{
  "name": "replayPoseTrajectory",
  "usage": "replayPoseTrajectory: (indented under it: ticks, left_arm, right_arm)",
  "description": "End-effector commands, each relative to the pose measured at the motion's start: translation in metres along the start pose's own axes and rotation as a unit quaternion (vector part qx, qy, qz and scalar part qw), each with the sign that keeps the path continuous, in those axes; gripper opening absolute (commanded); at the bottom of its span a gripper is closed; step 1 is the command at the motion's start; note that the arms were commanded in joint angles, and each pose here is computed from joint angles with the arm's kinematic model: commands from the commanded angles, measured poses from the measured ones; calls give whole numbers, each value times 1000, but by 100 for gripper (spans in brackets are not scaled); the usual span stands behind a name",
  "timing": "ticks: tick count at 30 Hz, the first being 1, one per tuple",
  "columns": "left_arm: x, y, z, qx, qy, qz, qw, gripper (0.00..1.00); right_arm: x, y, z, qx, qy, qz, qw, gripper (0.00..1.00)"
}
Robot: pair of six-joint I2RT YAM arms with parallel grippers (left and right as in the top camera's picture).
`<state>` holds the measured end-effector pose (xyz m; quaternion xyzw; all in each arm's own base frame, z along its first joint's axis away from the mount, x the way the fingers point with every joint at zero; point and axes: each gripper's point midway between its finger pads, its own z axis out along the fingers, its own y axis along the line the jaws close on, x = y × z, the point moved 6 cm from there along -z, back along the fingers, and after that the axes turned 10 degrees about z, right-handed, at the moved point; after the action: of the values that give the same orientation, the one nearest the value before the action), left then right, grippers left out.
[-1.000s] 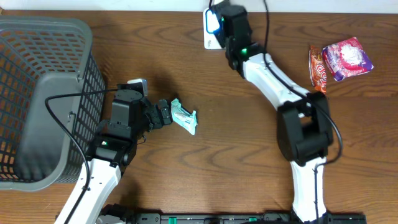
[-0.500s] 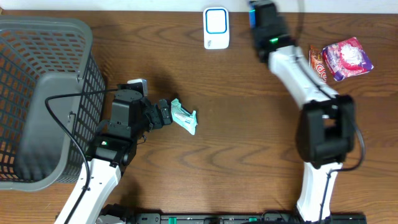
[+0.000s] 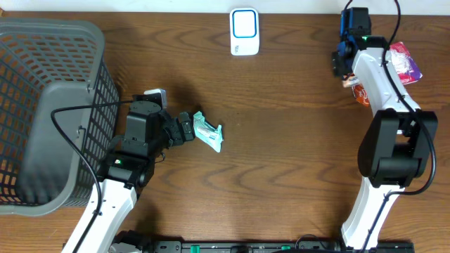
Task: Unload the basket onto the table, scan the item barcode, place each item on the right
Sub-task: 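Carry the orange box right and drop it by the tissue pack, then grasp the mint-green wipes pack with the right gripper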
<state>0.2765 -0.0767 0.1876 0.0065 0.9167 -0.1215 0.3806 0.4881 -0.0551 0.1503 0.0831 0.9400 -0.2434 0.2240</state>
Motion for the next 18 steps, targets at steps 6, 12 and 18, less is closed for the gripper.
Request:
replayPoseTrajectory:
  ticks: [6, 12, 18]
  left_arm:
    - [-3, 1, -1, -5, -5, -2, 1000, 98]
    - [-3, 1, -1, -5, -5, -2, 1000, 98]
    - [-3, 1, -1, -5, -5, -2, 1000, 98]
  right_arm:
    - [31, 147, -102, -577, 99, -17, 810, 99]
    - [52, 188, -156, -672, 130, -63, 726, 99]
    - [92, 228, -168, -604, 143, -139, 772, 99]
